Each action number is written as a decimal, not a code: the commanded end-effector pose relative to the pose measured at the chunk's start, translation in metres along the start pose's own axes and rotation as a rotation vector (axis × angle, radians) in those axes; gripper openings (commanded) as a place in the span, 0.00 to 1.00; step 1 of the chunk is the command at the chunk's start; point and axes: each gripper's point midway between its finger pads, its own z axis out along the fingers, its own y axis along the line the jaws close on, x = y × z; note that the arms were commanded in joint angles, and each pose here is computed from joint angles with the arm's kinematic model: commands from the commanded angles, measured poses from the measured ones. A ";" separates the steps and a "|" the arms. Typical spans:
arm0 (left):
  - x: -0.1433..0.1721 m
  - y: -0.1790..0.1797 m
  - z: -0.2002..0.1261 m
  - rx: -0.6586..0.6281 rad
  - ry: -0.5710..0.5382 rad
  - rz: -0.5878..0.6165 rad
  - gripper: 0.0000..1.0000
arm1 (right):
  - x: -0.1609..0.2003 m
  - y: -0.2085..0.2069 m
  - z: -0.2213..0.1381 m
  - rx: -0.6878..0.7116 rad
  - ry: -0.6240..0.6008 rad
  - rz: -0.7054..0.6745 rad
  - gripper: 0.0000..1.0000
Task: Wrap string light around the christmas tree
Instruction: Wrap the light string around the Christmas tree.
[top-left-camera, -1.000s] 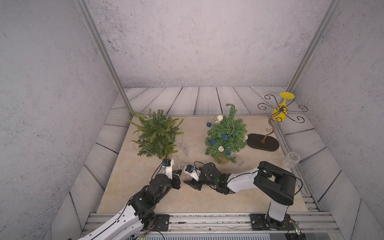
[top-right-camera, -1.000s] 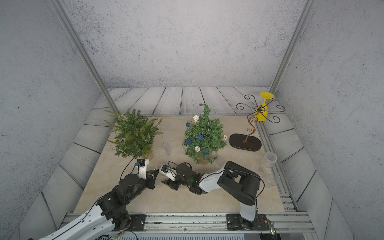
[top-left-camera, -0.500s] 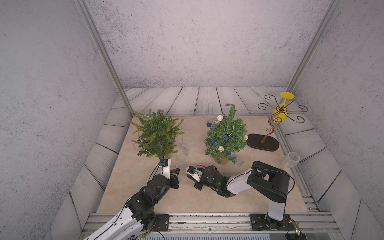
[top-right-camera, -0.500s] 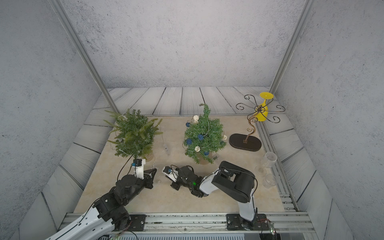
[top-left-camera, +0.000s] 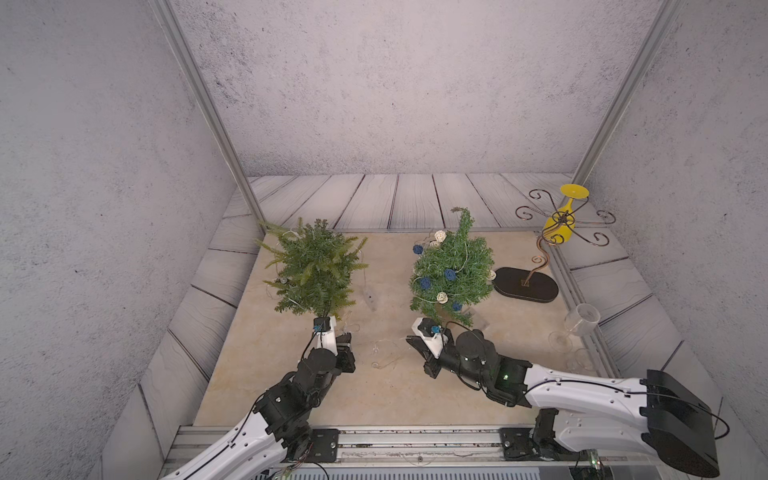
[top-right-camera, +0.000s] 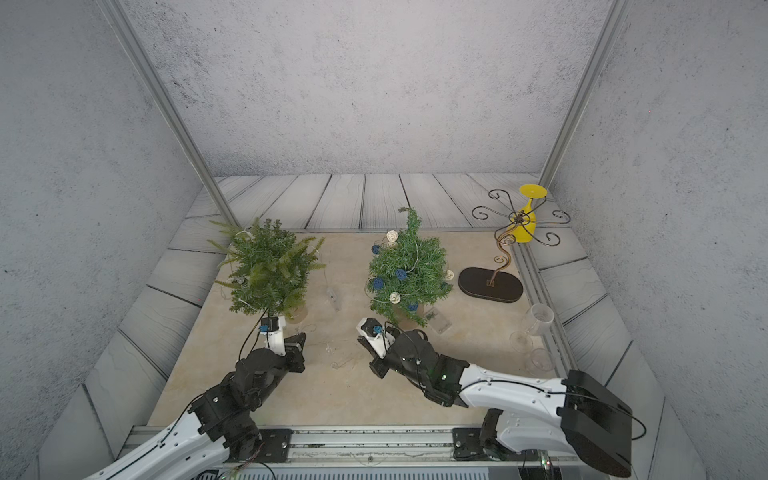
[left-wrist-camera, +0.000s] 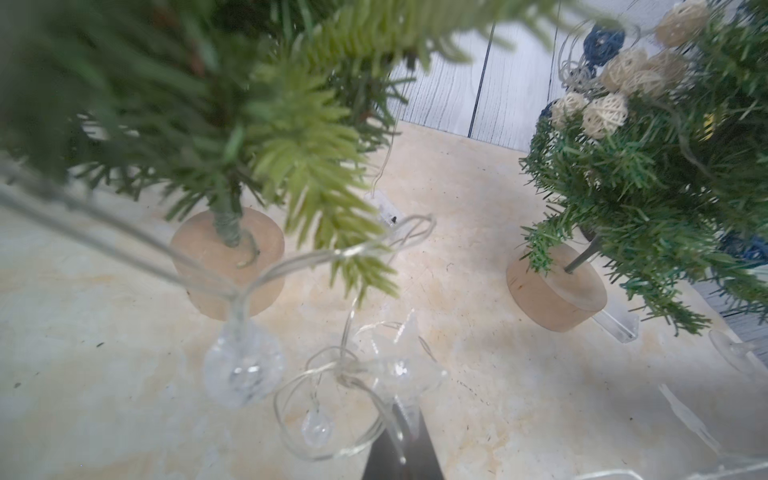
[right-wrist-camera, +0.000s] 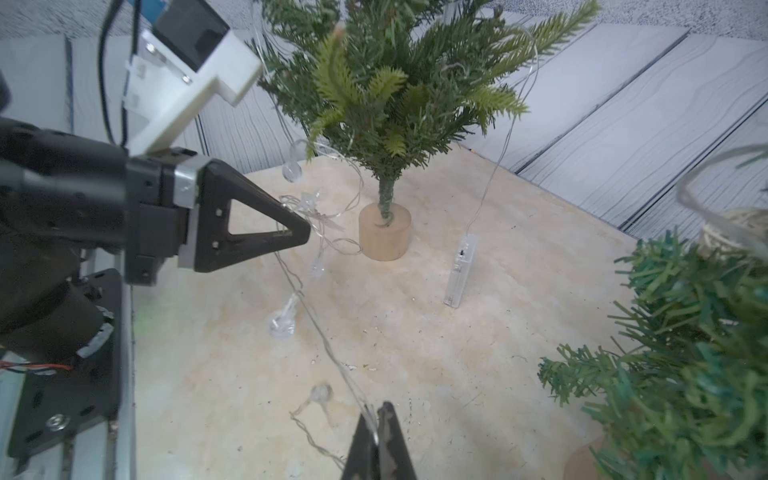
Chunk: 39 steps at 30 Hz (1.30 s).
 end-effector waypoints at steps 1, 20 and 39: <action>0.000 0.018 0.000 -0.084 -0.029 0.018 0.02 | -0.019 -0.008 -0.017 0.034 0.020 0.020 0.00; -0.015 0.020 -0.018 -0.071 -0.065 0.030 0.28 | -0.212 0.006 -0.039 -0.069 -0.031 -0.120 0.00; -0.094 -0.086 -0.068 0.382 -0.174 0.330 0.29 | -0.259 -0.011 -0.023 -0.248 0.114 -0.105 0.00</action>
